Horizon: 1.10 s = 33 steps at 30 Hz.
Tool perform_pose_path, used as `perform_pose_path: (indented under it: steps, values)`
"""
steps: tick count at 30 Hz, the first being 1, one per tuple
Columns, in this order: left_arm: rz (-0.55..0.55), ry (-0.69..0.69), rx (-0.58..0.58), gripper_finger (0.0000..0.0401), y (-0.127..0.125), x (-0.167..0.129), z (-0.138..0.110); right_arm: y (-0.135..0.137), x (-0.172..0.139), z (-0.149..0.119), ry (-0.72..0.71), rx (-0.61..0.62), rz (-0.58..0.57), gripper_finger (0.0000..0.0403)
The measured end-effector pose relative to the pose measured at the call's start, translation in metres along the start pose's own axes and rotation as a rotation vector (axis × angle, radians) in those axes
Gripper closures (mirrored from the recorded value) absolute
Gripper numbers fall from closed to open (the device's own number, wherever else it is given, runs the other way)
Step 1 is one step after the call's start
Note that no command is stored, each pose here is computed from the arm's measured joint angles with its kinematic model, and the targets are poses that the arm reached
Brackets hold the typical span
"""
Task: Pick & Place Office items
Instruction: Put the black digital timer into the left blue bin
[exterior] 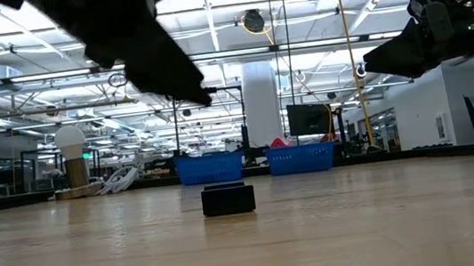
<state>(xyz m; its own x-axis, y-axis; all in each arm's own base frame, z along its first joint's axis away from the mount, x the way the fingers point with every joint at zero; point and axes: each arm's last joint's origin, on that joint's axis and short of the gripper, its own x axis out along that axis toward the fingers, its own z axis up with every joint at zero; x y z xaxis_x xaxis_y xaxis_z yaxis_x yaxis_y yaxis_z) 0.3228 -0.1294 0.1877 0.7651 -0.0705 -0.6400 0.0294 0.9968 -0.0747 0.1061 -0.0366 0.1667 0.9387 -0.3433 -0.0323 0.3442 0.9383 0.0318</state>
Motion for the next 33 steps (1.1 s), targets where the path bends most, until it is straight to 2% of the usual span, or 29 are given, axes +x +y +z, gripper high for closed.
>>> perform_pose_path:
  steps: [3, 8, 16, 20, 25, 29, 30, 33]
  values:
    - [-0.024, 0.021, 0.034, 0.0090, -0.004, 0.013, -0.008, 0.000, 0.000, 0.000, 0.003, 0.000, 0.000, 0.0165]
    - [-0.141, 0.114, 0.103, 0.0076, -0.010, 0.034, -0.027, 0.000, 0.001, -0.002, 0.023, 0.000, 0.000, 0.0165]
    - [-0.070, 0.131, 0.056, 0.0075, 0.002, 0.057, -0.038, 0.000, 0.002, -0.003, 0.036, -0.001, -0.001, 0.0165]
    - [0.085, 0.087, -0.089, 0.0075, 0.013, 0.060, -0.036, 0.000, 0.002, -0.003, 0.037, -0.001, -0.001, 0.0165]
    - [0.311, 0.019, -0.377, 0.0075, 0.032, 0.061, -0.036, 0.000, 0.002, -0.003, 0.038, -0.001, -0.001, 0.0165]
    - [0.362, -0.003, -0.671, 0.0075, 0.047, 0.062, -0.035, 0.000, 0.002, -0.003, 0.038, -0.001, -0.001, 0.0165]
    - [0.357, -0.014, -0.715, 0.0075, 0.049, 0.062, -0.034, 0.000, 0.002, -0.003, 0.037, -0.001, -0.001, 0.0165]
    - [0.319, -0.052, -0.715, 0.0075, 0.051, 0.064, -0.028, 0.000, 0.002, -0.003, 0.037, -0.001, -0.001, 0.0165]
